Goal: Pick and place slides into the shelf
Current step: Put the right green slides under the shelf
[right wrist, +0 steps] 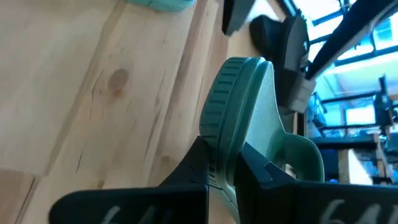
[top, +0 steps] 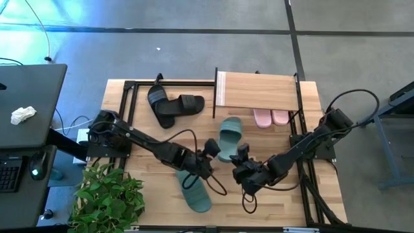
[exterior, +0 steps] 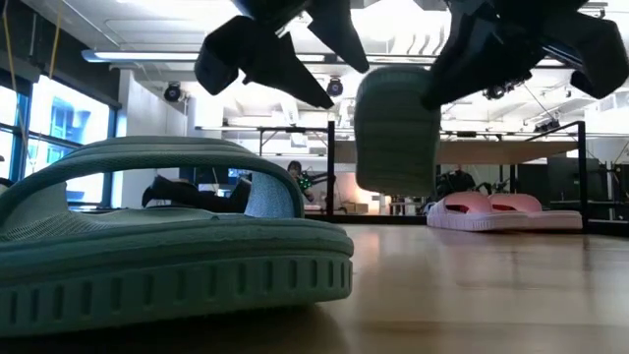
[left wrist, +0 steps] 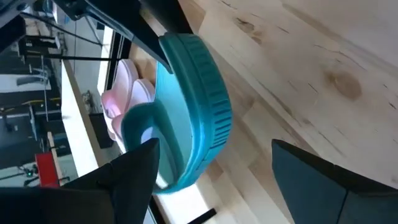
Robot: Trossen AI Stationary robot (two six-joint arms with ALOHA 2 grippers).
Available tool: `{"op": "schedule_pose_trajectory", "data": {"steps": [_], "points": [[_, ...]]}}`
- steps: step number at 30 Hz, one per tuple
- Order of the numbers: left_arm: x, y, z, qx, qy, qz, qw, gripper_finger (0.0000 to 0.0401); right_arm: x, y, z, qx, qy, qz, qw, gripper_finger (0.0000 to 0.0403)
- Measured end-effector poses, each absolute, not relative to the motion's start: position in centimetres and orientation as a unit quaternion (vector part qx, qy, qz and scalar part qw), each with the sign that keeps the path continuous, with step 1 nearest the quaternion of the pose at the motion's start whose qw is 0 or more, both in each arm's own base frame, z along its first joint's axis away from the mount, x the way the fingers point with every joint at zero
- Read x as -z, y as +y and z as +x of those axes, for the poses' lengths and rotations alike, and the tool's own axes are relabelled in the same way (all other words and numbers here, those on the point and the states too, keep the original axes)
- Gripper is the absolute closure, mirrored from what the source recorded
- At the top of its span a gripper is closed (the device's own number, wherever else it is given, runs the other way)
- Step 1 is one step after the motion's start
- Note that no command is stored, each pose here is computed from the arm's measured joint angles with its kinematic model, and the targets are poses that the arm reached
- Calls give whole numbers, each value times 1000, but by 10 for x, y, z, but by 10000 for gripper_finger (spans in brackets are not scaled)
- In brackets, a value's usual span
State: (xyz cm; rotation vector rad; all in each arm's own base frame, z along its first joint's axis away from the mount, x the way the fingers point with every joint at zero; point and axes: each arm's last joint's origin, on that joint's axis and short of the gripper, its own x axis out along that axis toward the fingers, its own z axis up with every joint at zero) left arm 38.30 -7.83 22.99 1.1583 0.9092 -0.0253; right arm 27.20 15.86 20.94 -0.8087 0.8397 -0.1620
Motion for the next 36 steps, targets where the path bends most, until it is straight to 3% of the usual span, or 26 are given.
{"op": "schedule_pose_trajectory", "data": {"steps": [11, 20, 26, 36], "points": [[-227, -82, 387, 46, 394, 490, 776, 112, -201, 162, 273, 21, 417, -339, 843, 398], [-227, -82, 387, 46, 395, 490, 776, 112, -166, 175, 292, -22, 410, -421, 809, 398], [-227, -82, 386, 48, 399, 491, 773, 112, -152, 178, 299, -24, 408, -420, 810, 396], [-227, -82, 386, 48, 398, 490, 774, 112, -150, 177, 305, -79, 412, -355, 835, 325]]}}
